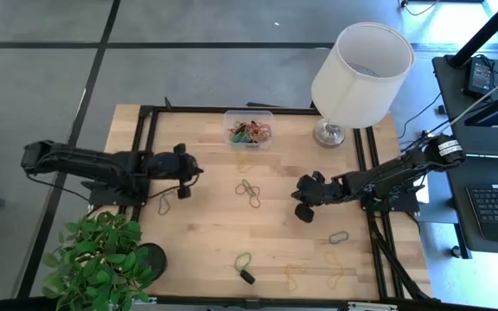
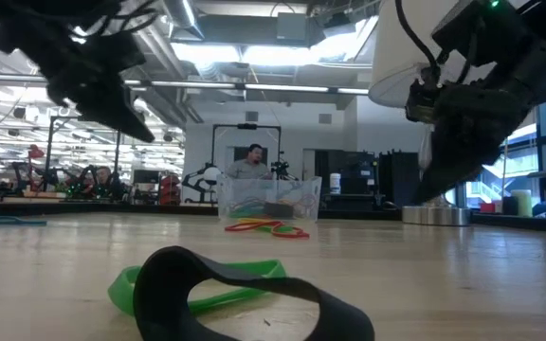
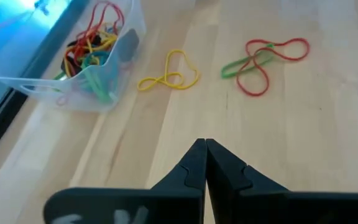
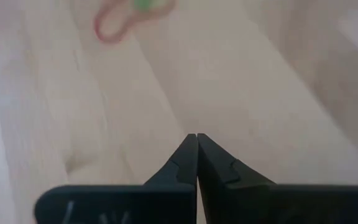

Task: Pick and place rubber bands into bin
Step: Put the yellow rubber band into the transparent bin

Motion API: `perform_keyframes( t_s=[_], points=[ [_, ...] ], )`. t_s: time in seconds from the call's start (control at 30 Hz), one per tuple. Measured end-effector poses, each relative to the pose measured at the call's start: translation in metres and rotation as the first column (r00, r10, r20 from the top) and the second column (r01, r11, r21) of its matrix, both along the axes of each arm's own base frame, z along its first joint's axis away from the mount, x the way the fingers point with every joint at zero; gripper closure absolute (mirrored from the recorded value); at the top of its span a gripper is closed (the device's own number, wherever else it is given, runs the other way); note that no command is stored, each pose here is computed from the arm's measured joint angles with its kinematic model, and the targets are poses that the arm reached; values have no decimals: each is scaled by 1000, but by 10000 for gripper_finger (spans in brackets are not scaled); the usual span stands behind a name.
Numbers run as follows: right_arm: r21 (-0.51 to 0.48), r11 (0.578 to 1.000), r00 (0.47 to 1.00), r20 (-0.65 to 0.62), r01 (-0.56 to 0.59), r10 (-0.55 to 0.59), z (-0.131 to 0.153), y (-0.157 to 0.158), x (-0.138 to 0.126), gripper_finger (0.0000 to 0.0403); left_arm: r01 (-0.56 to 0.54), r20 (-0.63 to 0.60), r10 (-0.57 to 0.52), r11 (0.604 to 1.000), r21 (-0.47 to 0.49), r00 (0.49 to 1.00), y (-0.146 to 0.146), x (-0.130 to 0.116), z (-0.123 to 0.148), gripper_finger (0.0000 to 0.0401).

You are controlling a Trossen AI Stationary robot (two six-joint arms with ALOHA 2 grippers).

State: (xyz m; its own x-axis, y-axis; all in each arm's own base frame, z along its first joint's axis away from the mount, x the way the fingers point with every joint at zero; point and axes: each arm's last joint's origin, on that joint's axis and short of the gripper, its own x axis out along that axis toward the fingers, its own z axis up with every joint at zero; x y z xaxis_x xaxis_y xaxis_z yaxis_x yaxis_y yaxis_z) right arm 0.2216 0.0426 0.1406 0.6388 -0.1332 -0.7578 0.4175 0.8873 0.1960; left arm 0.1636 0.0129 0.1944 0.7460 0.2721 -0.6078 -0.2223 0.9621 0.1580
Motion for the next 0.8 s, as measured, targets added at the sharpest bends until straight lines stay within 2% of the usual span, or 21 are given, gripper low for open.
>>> perform_keyframes(
  t_s=[0.1, 0.23, 0.4, 0.6, 0.67, 0.8],
  points=[
    [37, 998, 991, -123, 56, -51, 6, 10, -5, 400, 33, 55, -34, 999, 13, 998, -2, -10, -10, 399],
    [55, 986, 947, -291, 156, -134, 25, 27, -13, 401, 74, 127, -76, 997, 21, 989, -3, -17, -19, 399],
    [121, 970, 912, -381, 212, -152, 46, 53, -22, 400, 139, 194, -138, 990, 11, 971, -4, -22, -28, 399],
    [238, 947, 925, -360, 215, -119, 48, 78, -29, 395, 153, 209, -154, 988, 24, 966, -4, -24, -32, 399],
    [264, 948, 945, -314, 177, -89, 50, 85, -28, 394, 152, 215, -154, 988, 27, 964, -4, -24, -31, 399],
    [249, 967, 971, -239, 61, 0, 46, 102, -20, 400, 158, 211, -163, 987, 41, 964, -4, -24, -31, 399]
  ],
)
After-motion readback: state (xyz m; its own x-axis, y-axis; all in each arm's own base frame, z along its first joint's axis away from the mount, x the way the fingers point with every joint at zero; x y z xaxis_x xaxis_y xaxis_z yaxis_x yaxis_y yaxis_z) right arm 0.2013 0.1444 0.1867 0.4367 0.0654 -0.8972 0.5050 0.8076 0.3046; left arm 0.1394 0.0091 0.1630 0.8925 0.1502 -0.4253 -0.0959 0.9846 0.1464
